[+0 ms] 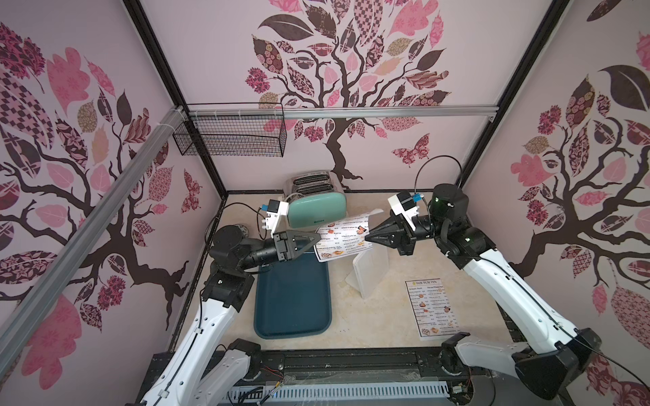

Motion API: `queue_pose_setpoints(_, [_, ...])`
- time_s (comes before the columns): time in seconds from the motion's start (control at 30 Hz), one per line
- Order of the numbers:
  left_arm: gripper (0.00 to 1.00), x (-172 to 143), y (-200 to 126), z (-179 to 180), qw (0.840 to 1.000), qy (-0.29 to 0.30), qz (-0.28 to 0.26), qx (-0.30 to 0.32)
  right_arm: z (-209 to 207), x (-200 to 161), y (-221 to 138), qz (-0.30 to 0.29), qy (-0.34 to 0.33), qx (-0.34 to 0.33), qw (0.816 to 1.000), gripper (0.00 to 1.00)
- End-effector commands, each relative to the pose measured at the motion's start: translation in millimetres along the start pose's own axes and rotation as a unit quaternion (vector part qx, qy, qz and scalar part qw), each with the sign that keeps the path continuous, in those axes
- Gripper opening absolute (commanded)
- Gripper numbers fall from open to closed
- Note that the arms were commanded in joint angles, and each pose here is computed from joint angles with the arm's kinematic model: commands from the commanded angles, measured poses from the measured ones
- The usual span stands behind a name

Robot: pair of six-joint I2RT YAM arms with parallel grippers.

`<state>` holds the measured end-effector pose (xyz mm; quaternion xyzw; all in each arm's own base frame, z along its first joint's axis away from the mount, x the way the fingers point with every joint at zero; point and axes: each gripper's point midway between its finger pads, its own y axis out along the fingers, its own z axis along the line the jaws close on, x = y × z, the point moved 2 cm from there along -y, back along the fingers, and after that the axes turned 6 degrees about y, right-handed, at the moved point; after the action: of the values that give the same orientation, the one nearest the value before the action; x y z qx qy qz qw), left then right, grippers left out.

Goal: Replace the menus in the menu holders
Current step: Adjust the menu.

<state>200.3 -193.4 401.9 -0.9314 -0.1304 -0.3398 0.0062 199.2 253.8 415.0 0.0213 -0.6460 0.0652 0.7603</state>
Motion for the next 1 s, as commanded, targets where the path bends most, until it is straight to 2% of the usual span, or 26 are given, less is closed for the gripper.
queue_pose_setpoints(0.0, [0.41, 4.6, -0.9, -16.3, 1.0, 0.022, -0.001, -0.022, -0.2, 0.9, 0.8, -0.004, -0.002, 0.0, 1.0, 0.0])
queue_pose_setpoints(0.43, [0.23, 4.5, 0.6, -13.6, 0.999, 0.04, 0.0, -0.016, -12.1, 0.7, 2.9, -0.009, 0.05, -0.015, 0.999, 0.0])
queue_pose_setpoints(0.53, [0.15, -1.2, 2.2, -5.5, 0.999, 0.035, 0.013, -0.001, -15.2, 0.0, 3.8, -0.008, 0.067, -0.015, 0.998, 0.0])
queue_pose_setpoints(0.67, [0.0, -7.4, 8.7, -3.2, 0.997, 0.068, 0.028, 0.015, -15.6, -2.7, 4.4, -0.005, 0.079, -0.014, 0.997, 0.0])
queue_pose_setpoints(0.7, [0.0, -9.3, 11.4, -1.6, 0.996, 0.078, 0.035, 0.021, -17.1, -3.8, 3.3, -0.004, 0.085, -0.021, 0.996, 0.01])
queue_pose_setpoints(0.77, [0.0, -12.7, 14.9, 2.0, 0.994, 0.097, 0.042, 0.036, -24.1, -5.0, -1.5, -0.004, 0.097, -0.058, 0.994, 0.42])
queue_pose_setpoints(0.8, [0.0, -12.9, 15.7, 3.9, 0.992, 0.111, 0.039, 0.046, -28.0, -6.2, -6.7, -0.005, 0.101, -0.084, 0.991, 0.55])
queue_pose_setpoints(0.9, [0.0, -14.1, 11.6, 16.8, 0.986, 0.133, 0.025, 0.094, -42.2, -10.7, -31.9, -0.012, 0.102, -0.19, 0.976, 0.83])
queue_pose_setpoints(0.97, [0.0, -14.9, 4.6, 23.3, 0.981, 0.146, 0.012, 0.125, -50.9, -21.1, -48.7, -0.001, 0.093, -0.277, 0.956, 0.93])
